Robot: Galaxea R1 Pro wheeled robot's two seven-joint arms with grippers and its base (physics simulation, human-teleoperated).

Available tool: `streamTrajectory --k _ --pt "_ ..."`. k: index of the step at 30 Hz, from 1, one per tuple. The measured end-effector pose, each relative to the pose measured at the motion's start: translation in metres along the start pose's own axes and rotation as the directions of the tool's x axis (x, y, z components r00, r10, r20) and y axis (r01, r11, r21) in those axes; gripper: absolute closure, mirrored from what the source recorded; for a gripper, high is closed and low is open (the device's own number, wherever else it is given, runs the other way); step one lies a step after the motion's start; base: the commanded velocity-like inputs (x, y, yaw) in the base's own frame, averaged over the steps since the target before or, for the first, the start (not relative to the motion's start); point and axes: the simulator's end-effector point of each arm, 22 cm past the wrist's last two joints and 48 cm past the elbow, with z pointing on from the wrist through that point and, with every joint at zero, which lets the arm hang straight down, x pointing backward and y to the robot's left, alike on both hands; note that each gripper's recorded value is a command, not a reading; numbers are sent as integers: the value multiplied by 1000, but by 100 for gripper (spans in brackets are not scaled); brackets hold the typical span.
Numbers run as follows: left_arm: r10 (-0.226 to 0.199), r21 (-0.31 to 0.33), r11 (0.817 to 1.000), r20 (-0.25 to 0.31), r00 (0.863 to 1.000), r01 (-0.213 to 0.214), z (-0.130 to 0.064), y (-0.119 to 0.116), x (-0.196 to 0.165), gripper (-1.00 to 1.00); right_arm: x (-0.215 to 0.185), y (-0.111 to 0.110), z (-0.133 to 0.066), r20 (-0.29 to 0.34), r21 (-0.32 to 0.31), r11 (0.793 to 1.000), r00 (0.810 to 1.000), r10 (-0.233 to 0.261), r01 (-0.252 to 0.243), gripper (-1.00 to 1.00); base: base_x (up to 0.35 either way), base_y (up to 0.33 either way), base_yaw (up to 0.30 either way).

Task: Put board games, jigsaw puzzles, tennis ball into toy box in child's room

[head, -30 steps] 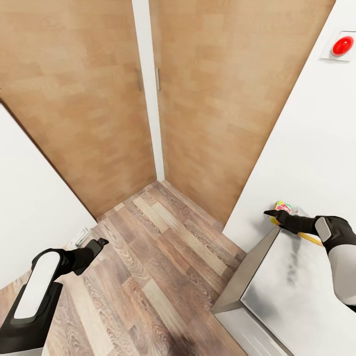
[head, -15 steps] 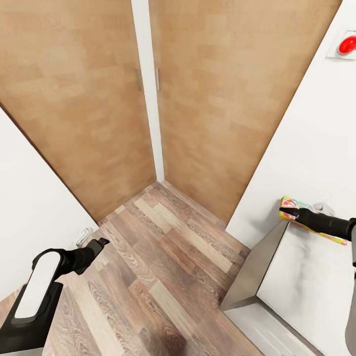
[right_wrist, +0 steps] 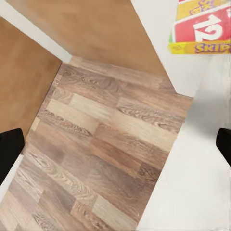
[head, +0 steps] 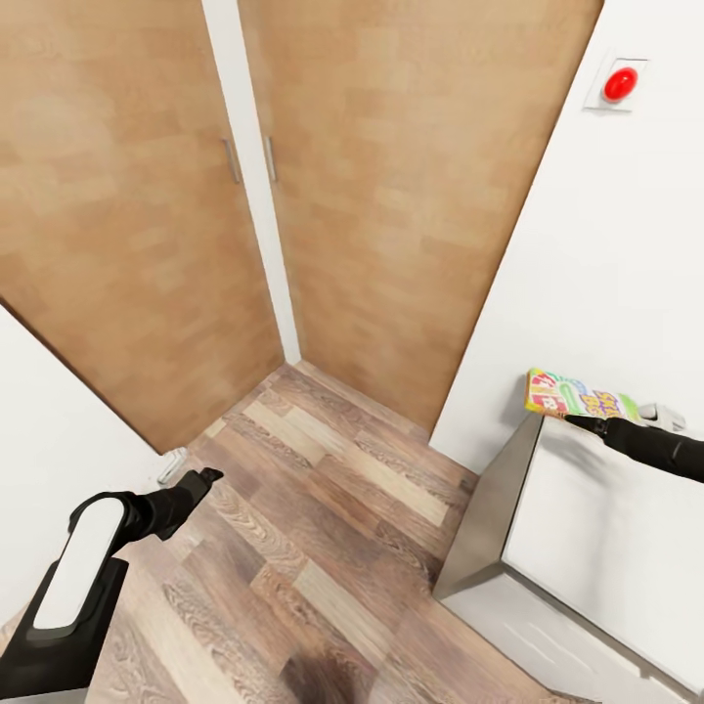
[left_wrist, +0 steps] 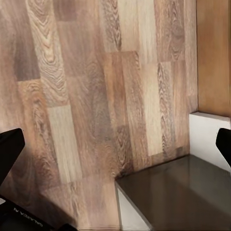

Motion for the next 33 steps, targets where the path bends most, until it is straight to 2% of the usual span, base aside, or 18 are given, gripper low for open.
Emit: streamTrajectory --k 8,16,22,33 --pt "13 -1 1000 -16 1000 -13 5 -2 9 -100 6 -7 1 -15 13 1000 1000 10 -10 -100 0 32 -230" --pt "9 -21 1000 -48 999 -10 17 4 19 -100 11 -14 3 -24 35 999 1000 19 -18 -100 0 10 -79" --pt "11 1 1000 -64 998 -11 23 -2 23 -100 13 -14 4 -27 37 999 999 22 -21 -100 0 3 -25" --pt "39 38 999 -88 995 -35 30 -13 36 -100 12 -11 3 -19 32 999 1000 19 -18 -100 0 1 -49"
